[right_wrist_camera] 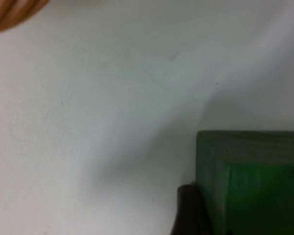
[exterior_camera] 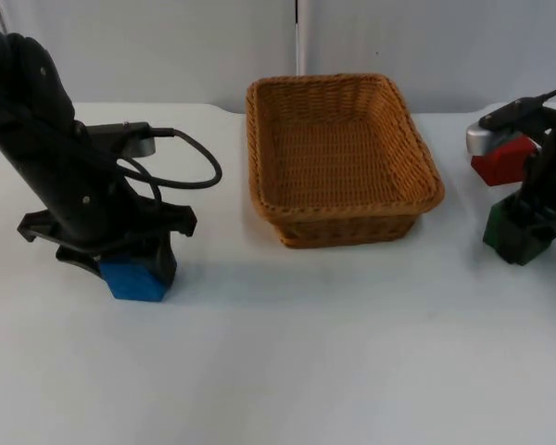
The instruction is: Pick up one cube with each hand and place exactly two cubes into the same basket, leaving the remaining cube outside.
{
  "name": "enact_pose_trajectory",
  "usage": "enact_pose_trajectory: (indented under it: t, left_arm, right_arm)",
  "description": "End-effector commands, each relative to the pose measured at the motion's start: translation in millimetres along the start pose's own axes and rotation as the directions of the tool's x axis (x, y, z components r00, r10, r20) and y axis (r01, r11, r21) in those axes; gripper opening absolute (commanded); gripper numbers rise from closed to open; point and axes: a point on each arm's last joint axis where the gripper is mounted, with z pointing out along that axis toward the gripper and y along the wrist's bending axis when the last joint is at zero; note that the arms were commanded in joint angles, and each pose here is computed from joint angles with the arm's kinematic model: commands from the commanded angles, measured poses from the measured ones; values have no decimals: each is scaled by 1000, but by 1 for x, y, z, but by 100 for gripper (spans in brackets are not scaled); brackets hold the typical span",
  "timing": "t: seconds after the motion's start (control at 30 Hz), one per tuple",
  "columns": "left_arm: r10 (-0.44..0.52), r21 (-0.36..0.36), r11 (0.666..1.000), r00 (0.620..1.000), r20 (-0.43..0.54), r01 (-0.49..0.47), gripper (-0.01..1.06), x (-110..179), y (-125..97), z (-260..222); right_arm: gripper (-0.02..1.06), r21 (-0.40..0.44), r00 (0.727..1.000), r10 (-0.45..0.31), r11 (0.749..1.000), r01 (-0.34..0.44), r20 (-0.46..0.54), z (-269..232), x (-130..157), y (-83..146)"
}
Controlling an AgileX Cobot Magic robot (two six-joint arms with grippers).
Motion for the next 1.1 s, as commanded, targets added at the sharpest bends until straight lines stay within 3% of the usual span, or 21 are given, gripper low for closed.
enact_pose_trajectory:
  t: [0.0,0.07,0.6,0.87,1.07]
  left_arm:
    - [3,4,1000,1000,21,-3,12,-3,-4,-7]
    - [7,7,1000,999,34,-7,0,-4,-6,-16]
    - [73,42,996,981,182,-82,0,-4,-29,-122]
    - [104,43,992,956,275,-121,0,4,-39,-172]
    - [116,43,990,940,322,-137,0,10,-43,-195]
  right_arm:
    - [0,14,999,-9,1000,9,32,-18,-6,0]
    - [0,27,998,-14,1000,13,55,-33,-9,-1]
    - [0,144,957,-36,990,-6,288,-179,-14,8]
    - [0,172,930,-24,984,-42,367,-218,-9,14]
    - [0,170,926,-11,984,-57,377,-223,-8,15]
